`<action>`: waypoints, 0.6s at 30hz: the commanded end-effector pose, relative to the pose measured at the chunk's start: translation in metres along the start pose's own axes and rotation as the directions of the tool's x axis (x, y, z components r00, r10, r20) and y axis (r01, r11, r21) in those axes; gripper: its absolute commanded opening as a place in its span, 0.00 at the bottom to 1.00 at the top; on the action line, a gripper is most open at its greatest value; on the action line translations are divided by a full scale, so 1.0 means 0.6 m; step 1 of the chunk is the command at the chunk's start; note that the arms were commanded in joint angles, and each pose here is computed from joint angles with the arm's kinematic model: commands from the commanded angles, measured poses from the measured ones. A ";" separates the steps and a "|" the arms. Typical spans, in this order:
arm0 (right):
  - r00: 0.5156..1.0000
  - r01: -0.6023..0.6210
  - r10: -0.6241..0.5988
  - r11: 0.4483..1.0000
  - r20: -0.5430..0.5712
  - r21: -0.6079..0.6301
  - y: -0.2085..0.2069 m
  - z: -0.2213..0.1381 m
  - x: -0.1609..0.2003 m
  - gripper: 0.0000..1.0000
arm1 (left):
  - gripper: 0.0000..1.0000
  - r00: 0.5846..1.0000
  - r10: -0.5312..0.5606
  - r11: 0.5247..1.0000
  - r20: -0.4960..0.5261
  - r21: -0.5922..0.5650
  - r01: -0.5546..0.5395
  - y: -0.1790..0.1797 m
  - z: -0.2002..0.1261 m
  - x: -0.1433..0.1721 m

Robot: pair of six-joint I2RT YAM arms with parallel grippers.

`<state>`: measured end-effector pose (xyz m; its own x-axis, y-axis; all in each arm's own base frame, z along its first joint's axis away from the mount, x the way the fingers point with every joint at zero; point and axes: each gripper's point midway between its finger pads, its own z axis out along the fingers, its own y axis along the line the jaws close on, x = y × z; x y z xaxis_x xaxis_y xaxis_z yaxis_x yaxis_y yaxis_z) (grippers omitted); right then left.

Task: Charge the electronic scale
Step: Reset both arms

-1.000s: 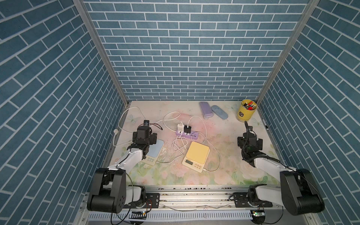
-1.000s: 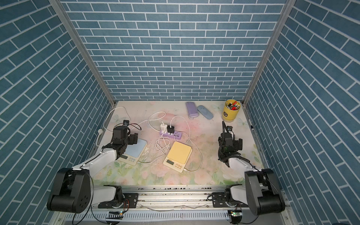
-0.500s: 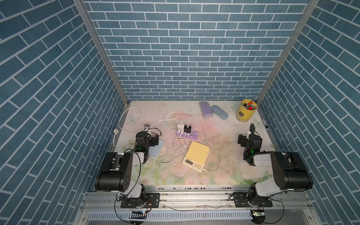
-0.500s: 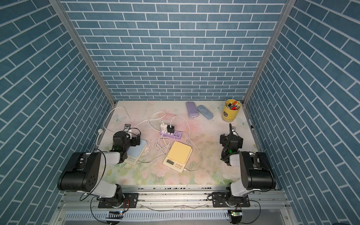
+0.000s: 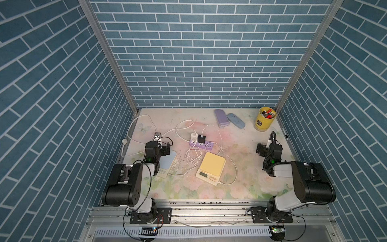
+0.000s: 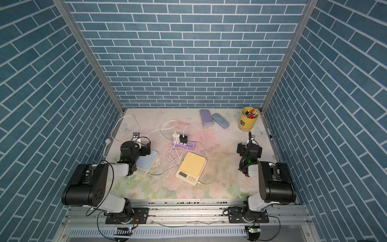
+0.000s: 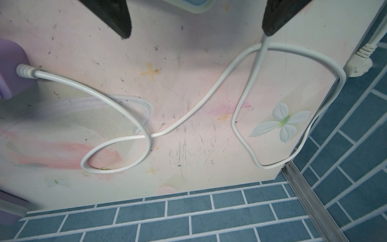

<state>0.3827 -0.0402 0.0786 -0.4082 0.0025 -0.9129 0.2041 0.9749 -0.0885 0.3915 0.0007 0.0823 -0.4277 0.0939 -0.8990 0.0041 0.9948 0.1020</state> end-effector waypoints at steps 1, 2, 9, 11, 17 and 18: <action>0.999 -0.036 0.036 0.999 0.036 -0.009 0.002 0.003 -0.020 0.99 | 1.00 1.000 -0.009 1.000 0.027 -0.001 0.009 0.003 0.001 -0.015; 0.999 -0.036 0.036 0.999 0.036 -0.010 0.002 0.003 -0.020 0.99 | 1.00 1.000 -0.009 1.000 0.028 -0.001 0.009 0.003 0.001 -0.015; 0.999 -0.036 0.036 0.999 0.036 -0.010 0.003 0.003 -0.020 0.99 | 1.00 1.000 -0.009 1.000 0.027 -0.001 0.009 0.003 0.001 -0.015; 0.999 -0.036 0.036 0.999 0.035 -0.010 0.002 0.003 -0.020 0.99 | 1.00 1.000 -0.005 1.000 0.025 -0.002 0.005 0.003 0.002 -0.015; 0.999 -0.035 0.036 0.999 0.034 -0.010 0.003 0.003 -0.019 0.99 | 1.00 1.000 -0.004 1.000 0.026 -0.004 0.004 0.002 0.001 -0.014; 0.999 -0.036 0.036 0.999 0.036 -0.010 0.002 0.003 -0.020 0.99 | 1.00 1.000 -0.003 1.000 0.025 -0.004 0.003 0.002 0.001 -0.014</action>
